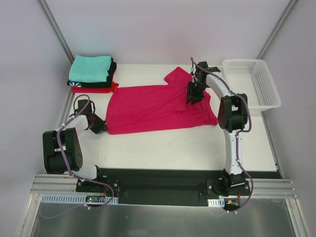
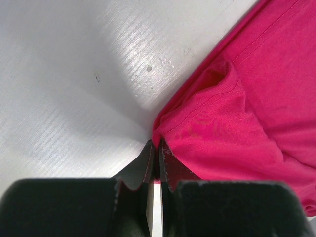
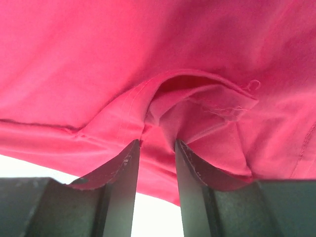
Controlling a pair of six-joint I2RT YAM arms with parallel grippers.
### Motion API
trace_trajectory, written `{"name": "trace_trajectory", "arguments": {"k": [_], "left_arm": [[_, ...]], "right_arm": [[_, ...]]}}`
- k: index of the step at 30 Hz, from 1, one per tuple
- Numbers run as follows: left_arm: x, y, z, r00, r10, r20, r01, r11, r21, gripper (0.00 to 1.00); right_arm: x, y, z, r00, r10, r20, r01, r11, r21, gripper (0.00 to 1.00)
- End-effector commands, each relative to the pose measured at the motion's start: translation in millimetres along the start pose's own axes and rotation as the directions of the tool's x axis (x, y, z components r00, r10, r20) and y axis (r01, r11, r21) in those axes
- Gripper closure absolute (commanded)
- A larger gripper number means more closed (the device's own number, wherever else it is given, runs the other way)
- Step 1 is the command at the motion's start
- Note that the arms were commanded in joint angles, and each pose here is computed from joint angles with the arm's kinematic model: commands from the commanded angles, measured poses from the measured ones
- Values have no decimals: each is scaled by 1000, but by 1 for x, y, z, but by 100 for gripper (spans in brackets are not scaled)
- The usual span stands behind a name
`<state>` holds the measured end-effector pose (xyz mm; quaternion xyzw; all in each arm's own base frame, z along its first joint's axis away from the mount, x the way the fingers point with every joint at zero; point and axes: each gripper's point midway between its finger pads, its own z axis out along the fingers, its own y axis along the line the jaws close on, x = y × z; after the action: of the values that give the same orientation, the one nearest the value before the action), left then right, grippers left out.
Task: Fold and stack the t-shirts
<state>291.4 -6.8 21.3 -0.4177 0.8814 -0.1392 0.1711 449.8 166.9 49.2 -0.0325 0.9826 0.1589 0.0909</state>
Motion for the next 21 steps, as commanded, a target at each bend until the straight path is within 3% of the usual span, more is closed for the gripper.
{"name": "trace_trajectory", "arguments": {"k": [1,13,20,21], "left_arm": [[-9,-12,-8,1000,11,11,-12,999,42,100],[-9,-13,-8,1000,14,7,-15,999,47,100],[-9,-12,-7,1000,12,5,-12,999,43,79],[-8,-13,-7,1000,12,4,-12,999,44,67]], "right_arm": [[5,19,-34,998,-46,41,46,999,-4,63],[-4,41,-38,994,-97,45,96,995,4,64],[-5,42,-37,994,-104,43,105,995,-4,64],[-4,41,-37,993,-108,41,108,994,-2,64]]}}
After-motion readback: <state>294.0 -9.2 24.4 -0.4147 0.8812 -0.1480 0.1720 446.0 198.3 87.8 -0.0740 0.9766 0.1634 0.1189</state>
